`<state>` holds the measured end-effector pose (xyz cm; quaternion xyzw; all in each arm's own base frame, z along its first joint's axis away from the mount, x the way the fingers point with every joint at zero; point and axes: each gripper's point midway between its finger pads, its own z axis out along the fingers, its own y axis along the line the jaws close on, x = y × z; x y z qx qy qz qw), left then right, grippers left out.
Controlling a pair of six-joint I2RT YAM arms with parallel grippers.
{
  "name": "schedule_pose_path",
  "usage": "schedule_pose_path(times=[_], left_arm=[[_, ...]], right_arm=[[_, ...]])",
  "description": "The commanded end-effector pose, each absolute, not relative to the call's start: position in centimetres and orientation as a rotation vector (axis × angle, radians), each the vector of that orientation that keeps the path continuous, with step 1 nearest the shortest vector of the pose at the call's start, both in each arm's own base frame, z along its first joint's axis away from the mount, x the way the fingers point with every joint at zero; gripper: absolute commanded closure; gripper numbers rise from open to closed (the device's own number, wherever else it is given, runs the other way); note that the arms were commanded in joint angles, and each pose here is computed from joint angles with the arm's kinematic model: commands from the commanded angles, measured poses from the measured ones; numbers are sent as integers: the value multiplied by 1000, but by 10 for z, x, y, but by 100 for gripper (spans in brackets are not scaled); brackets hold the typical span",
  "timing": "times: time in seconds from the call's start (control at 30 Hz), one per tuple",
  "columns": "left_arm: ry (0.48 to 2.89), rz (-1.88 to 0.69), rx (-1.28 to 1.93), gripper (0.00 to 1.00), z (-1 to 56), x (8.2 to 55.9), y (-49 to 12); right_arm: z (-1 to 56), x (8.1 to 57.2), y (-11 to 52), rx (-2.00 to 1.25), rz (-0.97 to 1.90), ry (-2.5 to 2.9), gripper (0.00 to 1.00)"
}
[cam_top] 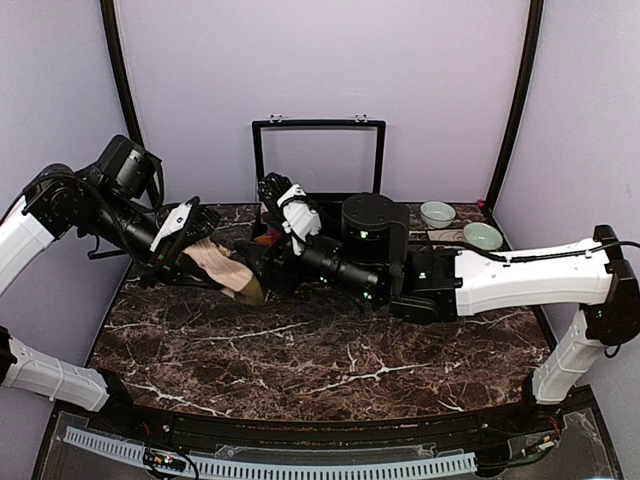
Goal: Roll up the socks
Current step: Roll the sock.
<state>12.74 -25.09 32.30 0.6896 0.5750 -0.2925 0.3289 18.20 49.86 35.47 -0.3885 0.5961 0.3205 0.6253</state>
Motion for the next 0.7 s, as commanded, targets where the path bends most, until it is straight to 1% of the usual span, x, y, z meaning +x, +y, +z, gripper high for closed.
schedule_pose_path(times=[0.0,0.07,0.13,0.23,0.27,0.3,0.47,0.6,0.67], left_arm=[[1458,-923,1852,100,332,99,-248],[1467,-919,1850,100,330,100,-249],[1485,-890,1839,100,327,106,-249],[1525,-751,1822,100,315,126,-248],[1530,-720,1822,100,311,130,-247],[1528,-694,1823,100,309,133,-246],[1485,-667,1851,100,310,133,-245],[1448,-729,1911,100,311,121,-245],[1466,-701,1900,100,308,127,-246]], right_arm=[[358,185,488,-905,703,1364,36],[372,172,485,-939,768,1317,34],[377,157,484,-993,832,1274,29],[377,142,483,-1064,922,1244,19],[376,138,483,-1076,967,1248,18],[376,136,483,-1080,1017,1250,18],[383,119,496,-1112,1226,1192,23],[371,110,518,-1232,1260,1188,25],[371,109,526,-1252,1269,1185,25]])
